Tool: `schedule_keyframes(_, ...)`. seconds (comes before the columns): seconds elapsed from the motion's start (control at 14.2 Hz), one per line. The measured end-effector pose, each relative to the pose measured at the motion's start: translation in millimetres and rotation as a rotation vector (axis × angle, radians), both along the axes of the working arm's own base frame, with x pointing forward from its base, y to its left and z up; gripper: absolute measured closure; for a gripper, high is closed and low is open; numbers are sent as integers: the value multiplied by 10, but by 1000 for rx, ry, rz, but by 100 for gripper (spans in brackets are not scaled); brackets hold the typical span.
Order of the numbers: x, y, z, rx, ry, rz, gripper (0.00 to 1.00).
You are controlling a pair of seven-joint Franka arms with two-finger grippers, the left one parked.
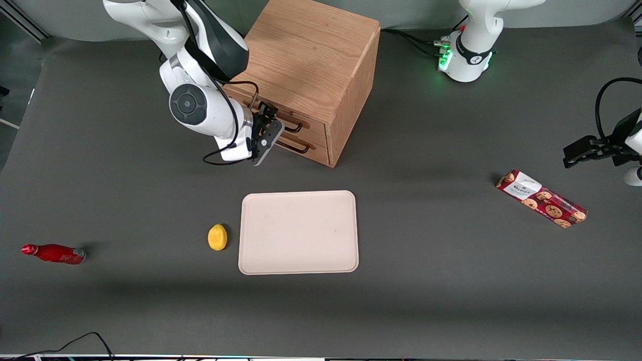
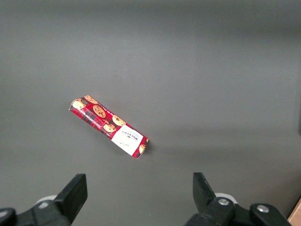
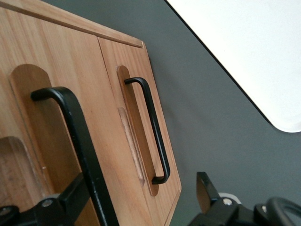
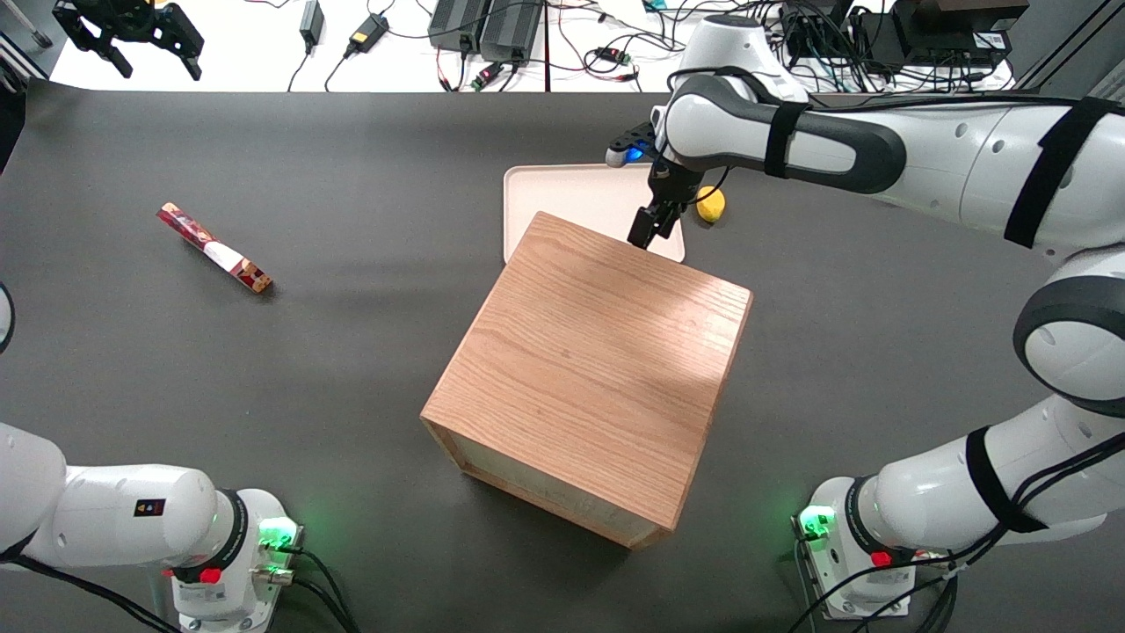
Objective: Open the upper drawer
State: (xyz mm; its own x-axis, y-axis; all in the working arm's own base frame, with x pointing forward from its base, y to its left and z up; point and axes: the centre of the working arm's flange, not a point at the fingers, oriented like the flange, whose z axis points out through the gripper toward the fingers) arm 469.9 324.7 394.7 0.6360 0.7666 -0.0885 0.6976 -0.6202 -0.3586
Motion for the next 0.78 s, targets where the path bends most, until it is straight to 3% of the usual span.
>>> schedule_keyframes(0.78, 404, -385, -44, 4, -52, 12, 0)
